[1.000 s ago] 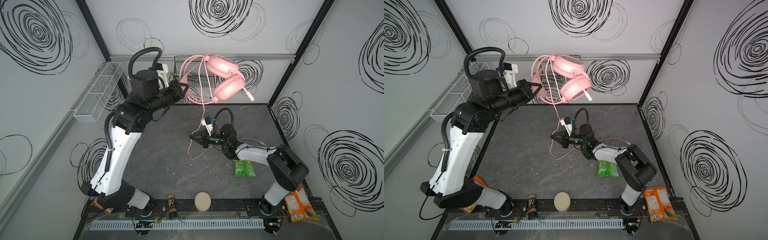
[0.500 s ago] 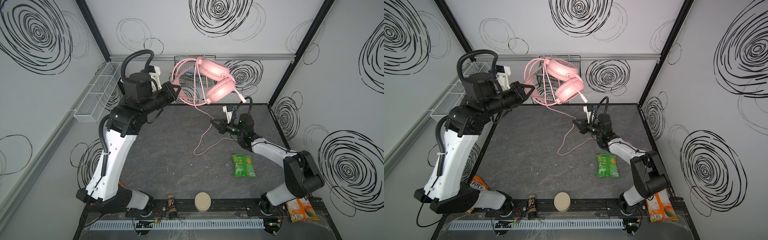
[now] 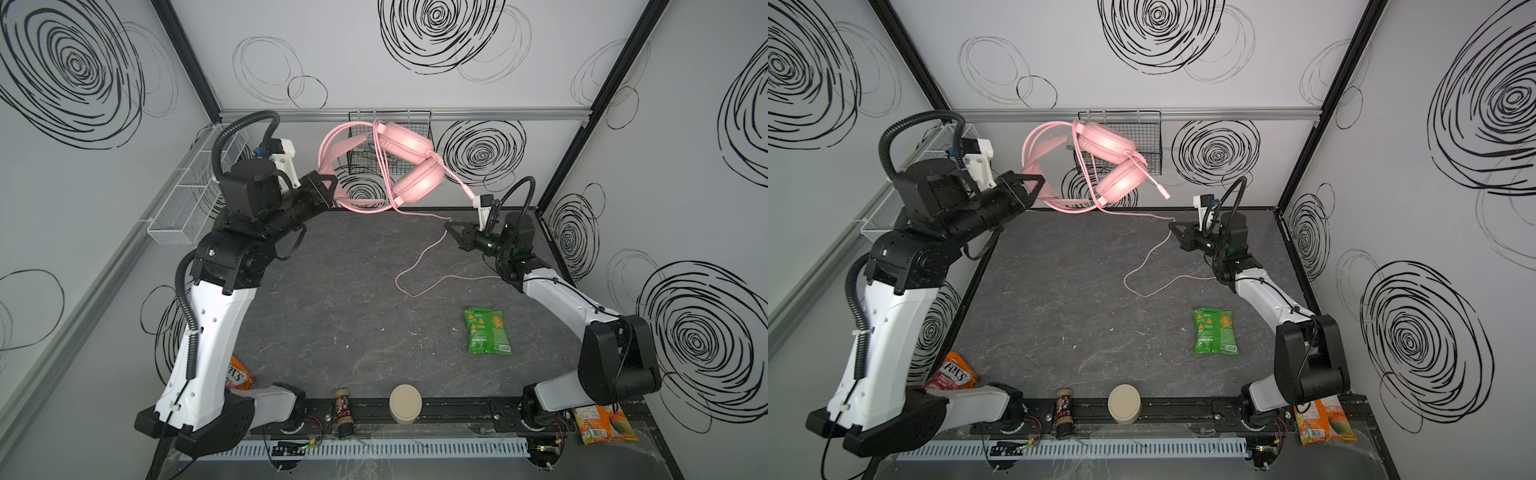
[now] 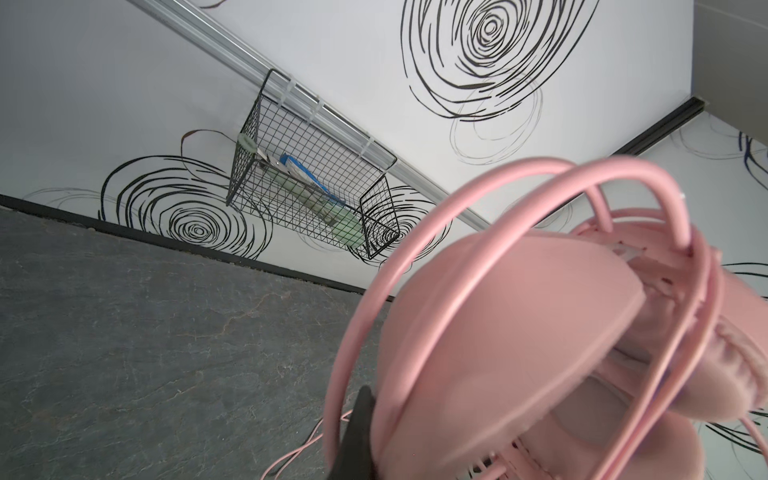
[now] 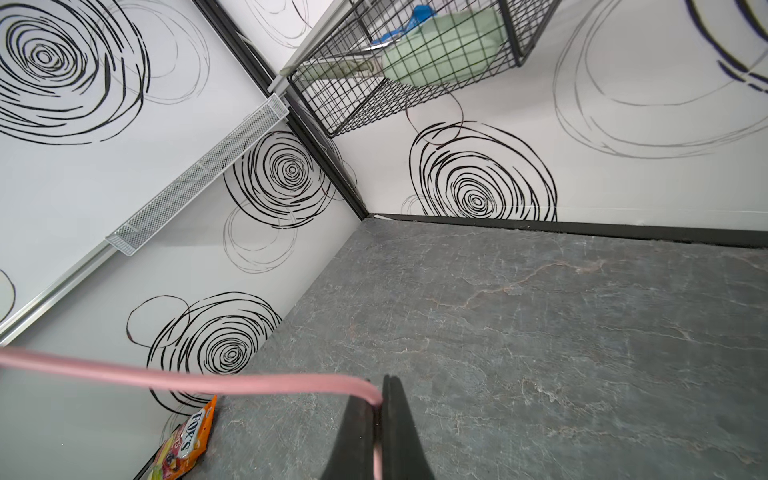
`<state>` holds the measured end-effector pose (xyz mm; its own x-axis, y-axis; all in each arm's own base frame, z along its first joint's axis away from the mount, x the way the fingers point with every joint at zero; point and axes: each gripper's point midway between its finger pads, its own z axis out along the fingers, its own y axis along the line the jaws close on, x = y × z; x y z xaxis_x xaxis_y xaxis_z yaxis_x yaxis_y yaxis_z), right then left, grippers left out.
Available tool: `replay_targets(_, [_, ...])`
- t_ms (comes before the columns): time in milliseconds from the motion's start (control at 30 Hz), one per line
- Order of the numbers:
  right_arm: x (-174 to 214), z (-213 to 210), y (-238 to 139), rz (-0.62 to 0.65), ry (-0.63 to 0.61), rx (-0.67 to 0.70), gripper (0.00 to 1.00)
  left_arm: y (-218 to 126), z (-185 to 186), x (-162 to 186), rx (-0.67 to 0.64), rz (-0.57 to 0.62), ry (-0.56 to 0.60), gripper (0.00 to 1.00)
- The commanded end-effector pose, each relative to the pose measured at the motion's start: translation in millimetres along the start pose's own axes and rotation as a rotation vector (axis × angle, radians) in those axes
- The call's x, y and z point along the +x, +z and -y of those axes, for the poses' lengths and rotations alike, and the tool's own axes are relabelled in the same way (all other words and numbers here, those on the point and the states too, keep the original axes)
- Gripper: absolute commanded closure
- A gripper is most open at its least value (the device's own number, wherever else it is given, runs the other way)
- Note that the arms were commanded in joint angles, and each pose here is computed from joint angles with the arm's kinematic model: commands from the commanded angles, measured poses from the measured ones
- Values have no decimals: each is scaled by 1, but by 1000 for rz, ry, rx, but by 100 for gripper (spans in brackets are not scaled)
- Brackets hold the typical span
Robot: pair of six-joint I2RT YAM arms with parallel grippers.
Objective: Wrap the headphones
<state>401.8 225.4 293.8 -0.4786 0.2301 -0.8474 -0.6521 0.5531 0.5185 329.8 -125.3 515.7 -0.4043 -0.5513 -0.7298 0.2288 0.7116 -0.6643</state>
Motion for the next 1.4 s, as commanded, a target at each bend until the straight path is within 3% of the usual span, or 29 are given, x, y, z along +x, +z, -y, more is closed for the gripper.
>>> replay_targets(0, [2,-19,10,-54,-54,-18,100,-17,54,-38,267,149,0,100])
replay_targets(133, [2,-20,17,-81,-59,-23,100,-22,74,-35,411,116,17,100])
replay_targets(300, [1,-21,21,-82,-71,-31,100,-27,84,-25,477,53,48,100])
replay_targets(733, [-59,-1,5,-16,-110,176,100,-36,49,-3,305,4,215,100])
replay_targets(1167, [-139,-44,-28,107,-310,267,100,-21,24,51,85,-115,440,100])
replay_targets(1367, [-161,-69,-40,155,-377,268,100,-16,11,62,-3,-129,487,100])
